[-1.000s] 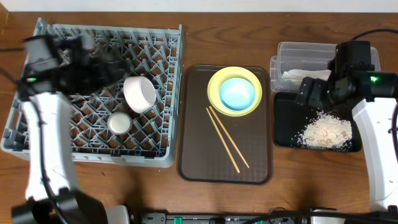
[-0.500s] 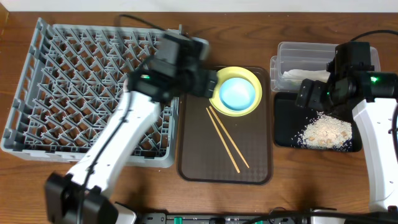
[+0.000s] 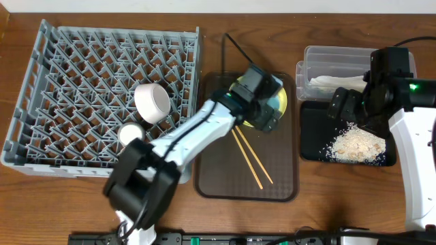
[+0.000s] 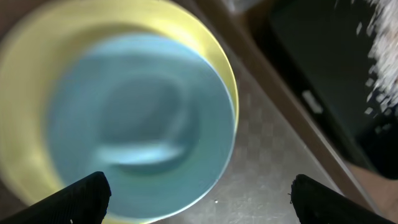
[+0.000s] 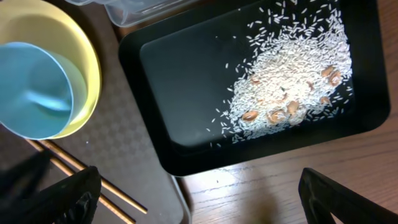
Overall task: Sort waste into correct bins and load items into the dishwasher
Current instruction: 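Grasp the light-blue bowl on the yellow plate with the left gripper, then lift the light-blue bowl and carry it over the rack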
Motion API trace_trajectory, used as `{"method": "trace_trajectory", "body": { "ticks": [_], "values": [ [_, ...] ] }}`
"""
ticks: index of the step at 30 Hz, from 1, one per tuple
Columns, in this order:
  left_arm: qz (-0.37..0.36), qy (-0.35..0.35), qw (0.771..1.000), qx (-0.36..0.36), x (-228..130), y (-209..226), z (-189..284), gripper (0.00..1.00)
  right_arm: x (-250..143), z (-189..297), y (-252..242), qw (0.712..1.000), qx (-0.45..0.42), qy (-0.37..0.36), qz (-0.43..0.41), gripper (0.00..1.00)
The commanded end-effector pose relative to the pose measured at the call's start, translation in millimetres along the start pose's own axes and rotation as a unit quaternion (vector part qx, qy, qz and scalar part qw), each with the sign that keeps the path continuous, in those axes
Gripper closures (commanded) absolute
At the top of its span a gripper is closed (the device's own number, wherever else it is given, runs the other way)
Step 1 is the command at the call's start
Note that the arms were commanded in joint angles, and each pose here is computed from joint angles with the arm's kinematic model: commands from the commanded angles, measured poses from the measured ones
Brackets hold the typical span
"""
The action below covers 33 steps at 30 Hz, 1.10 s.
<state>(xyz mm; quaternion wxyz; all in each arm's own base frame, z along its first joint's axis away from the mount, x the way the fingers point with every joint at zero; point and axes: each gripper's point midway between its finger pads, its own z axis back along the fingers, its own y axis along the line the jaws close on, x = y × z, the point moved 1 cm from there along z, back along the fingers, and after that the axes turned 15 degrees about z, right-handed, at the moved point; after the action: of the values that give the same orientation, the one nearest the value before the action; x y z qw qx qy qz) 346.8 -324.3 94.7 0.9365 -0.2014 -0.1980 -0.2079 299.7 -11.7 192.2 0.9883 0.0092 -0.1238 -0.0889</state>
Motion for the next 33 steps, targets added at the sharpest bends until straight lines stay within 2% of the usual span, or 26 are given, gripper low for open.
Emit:
{"method": "trace_trajectory", "body": {
  "ticks": [1,4,7,11,14,22,33],
  "values": [
    [-0.029,0.020,0.999,0.010,-11,-1,-18,0.05,1,6,-4,1.000,-0.003,-0.011,-0.013,0.01],
    [-0.031,0.034,0.999,0.025,-19,4,-29,0.08,0,6,-4,1.000,-0.003,-0.009,-0.013,0.01],
    [-0.029,0.050,0.997,0.050,-28,14,-35,0.19,0,6,-4,1.000,-0.003,-0.008,-0.013,0.01],
    [-0.031,0.050,0.993,0.104,-29,32,-32,0.40,0,6,-4,1.000,-0.003,-0.008,-0.012,0.01],
    [-0.032,0.051,0.992,0.112,-30,35,-31,0.56,0,6,-4,1.000,-0.003,-0.008,-0.013,0.01],
    [-0.032,0.044,0.991,0.119,-27,37,-31,0.66,-1,6,-4,1.000,-0.003,-0.007,-0.012,0.01],
    [-0.033,0.040,0.992,0.118,-25,36,-29,0.91,-1,6,-4,1.000,-0.003,-0.007,-0.012,0.01]
  ]
}}
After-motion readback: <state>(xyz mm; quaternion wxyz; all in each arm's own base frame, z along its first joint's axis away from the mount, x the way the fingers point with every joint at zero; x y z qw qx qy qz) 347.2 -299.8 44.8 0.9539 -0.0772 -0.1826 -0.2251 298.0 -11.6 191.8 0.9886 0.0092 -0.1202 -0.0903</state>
